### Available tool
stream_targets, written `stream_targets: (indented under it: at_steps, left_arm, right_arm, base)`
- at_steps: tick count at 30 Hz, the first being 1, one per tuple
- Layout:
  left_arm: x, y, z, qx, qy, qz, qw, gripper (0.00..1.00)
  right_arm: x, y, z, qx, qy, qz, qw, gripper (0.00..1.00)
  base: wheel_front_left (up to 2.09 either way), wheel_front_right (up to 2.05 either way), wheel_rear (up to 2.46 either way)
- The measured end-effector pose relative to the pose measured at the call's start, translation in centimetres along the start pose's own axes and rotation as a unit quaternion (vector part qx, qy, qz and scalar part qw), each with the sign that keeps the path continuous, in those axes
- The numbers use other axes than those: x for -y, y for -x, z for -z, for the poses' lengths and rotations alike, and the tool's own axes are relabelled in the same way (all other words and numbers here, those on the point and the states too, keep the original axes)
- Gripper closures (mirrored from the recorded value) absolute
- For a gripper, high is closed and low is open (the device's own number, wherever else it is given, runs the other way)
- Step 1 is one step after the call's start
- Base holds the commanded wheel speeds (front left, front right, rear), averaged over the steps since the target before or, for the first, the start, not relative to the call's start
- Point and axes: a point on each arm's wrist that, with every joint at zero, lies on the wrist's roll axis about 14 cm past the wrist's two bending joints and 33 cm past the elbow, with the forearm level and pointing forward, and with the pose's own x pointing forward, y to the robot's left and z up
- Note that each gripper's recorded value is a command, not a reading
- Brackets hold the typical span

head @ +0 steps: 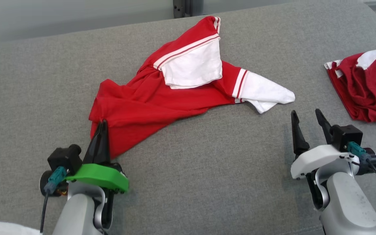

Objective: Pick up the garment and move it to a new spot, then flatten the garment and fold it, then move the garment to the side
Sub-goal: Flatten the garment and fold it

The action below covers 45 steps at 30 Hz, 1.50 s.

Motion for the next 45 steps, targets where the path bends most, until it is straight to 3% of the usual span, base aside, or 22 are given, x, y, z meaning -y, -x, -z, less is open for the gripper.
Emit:
stream_targets:
  at_steps: [14,15,17,29,45]
  left_arm:
    - [-4.9,7.4,0.1,0.001,-0.016,-0.097,0.995,1.0]
    - [-5.2,7.8,0.3,-0.004,-0.022,-0.101,0.995,0.87]
    - [-5.5,8.5,0.7,-0.009,-0.024,-0.108,0.994,0.0]
    - [-4.9,9.6,-0.2,0.004,-0.071,-0.116,0.991,0.0]
    - [-4.3,9.2,-0.1,0.003,-0.067,-0.112,0.991,0.0]
  right_arm:
    - [-2.6,2.8,0.3,-0.004,-0.017,-0.033,0.999,0.0]
    - [-3.0,2.9,0.3,-0.004,-0.019,-0.038,0.999,0.0]
    - [-3.7,3.1,0.2,-0.003,-0.017,-0.049,0.999,0.0]
    - [-5.1,4.7,-2.5,0.043,-0.01,-0.072,0.996,0.0]
    - [-5.9,4.6,-2.3,0.043,-0.002,-0.085,0.995,0.0]
  base:
    - [0.0,0.0,0.0]
    - [0.0,0.0,0.0]
    - [0.0,0.0,0.0]
    - [0.0,0.0,0.0]
    - [0.0,0.0,0.0]
